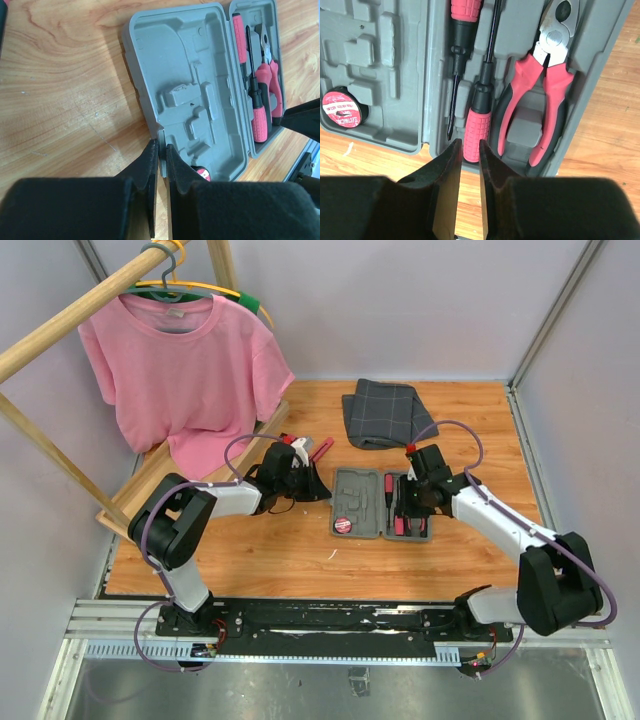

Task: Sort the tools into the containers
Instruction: Place the screwdriver in the storage box.

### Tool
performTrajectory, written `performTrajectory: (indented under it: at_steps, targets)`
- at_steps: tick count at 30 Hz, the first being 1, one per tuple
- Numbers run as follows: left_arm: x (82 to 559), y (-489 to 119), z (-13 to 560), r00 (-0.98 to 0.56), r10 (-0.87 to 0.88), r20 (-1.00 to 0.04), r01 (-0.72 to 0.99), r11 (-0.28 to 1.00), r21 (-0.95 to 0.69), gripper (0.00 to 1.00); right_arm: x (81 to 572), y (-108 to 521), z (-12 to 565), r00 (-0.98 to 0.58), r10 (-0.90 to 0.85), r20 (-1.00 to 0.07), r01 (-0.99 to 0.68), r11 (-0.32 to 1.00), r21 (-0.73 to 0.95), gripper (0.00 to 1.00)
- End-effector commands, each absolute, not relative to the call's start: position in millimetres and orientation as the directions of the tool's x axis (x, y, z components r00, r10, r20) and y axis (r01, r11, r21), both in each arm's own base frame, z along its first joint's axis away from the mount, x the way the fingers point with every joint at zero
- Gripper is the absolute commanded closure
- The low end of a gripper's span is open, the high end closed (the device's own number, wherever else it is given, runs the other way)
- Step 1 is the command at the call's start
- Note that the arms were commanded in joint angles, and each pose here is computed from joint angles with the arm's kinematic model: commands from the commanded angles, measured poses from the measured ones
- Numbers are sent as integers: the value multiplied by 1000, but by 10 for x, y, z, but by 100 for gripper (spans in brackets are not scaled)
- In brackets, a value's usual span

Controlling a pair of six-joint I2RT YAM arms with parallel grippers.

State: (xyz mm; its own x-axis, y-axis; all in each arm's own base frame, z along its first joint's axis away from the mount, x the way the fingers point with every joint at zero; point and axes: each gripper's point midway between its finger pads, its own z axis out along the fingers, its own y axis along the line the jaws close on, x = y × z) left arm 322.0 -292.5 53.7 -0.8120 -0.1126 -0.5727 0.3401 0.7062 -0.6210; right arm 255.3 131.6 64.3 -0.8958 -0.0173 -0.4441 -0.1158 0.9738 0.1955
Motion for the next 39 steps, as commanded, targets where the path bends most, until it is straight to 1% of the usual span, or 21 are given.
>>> performTrajectory:
  at_steps: [1,16,27,39]
  targets:
    - [3328,-2952,702,-776,-112,-620,384,695,-607,99,2554,1233,687,-900,7,-437,-80,981,180,79]
    - [3337,-2951,692,-776,-112,-620,384,697,-606,99,2823,1325,527,-874,24,-485,-79,979,190,82]
    - [3330,-2947,695,-777,-110,-620,384,698,-605,99,2617,1187,351,-901,4,-433,-63,988,140,81]
    - [3336,-2942,703,-775,-113,-622,382,700,-603,100,2282,1173,202,-937,-4,-349,-69,982,173,83]
